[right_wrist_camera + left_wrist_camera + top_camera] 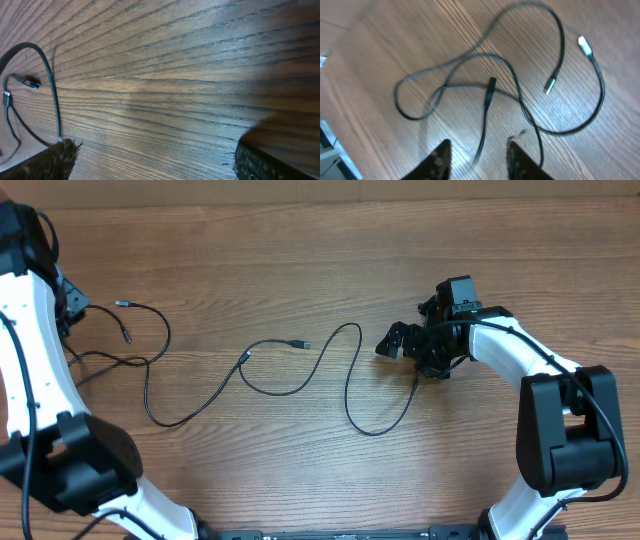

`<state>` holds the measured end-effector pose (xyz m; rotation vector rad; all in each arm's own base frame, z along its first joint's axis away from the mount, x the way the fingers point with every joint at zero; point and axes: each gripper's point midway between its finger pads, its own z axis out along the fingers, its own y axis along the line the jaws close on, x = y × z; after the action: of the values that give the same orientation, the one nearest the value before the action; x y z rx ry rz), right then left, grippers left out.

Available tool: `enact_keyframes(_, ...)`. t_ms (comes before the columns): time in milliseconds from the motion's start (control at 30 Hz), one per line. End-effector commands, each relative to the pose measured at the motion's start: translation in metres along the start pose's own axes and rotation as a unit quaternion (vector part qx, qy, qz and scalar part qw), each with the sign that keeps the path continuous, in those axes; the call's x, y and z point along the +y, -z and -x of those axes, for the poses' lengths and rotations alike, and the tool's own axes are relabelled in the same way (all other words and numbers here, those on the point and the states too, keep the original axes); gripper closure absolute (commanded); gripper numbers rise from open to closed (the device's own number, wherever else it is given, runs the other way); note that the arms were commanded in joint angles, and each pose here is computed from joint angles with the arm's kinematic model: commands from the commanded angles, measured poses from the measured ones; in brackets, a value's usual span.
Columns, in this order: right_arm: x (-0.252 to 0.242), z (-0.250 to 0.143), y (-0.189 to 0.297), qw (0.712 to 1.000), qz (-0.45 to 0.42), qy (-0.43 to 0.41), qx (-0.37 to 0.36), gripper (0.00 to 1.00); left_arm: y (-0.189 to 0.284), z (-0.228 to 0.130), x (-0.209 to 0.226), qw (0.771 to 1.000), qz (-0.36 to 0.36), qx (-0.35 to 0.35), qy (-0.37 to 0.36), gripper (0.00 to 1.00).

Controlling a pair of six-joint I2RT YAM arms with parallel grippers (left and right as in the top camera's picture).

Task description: Untangle cables

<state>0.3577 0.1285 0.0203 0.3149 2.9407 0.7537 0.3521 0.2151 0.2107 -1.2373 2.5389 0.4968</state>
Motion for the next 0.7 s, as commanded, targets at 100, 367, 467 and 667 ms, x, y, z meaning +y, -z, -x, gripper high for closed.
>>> enact_keyframes(100,-0.016,0.002,-0.004,0.999,-0.031,-0.004,-0.008,0.0,-0.025,-0.022,-0.049,0.983,-0.132,0.082,-0.093,0.17)
enact_keyframes(367,-0.016,0.004,-0.004,0.999,-0.03,-0.003,-0.011,0.0,-0.007,-0.05,-0.087,0.943,-0.258,0.127,-0.168,0.32)
enact_keyframes(467,-0.016,0.004,-0.004,0.999,-0.03,-0.003,-0.011,0.0,-0.003,-0.065,-0.089,0.942,-0.251,0.159,-0.157,0.49)
enact_keyframes(667,-0.016,0.004,-0.004,0.999,-0.03,-0.003,-0.011,0.0,-0.015,-0.084,-0.065,0.968,-0.13,0.191,-0.101,0.4)
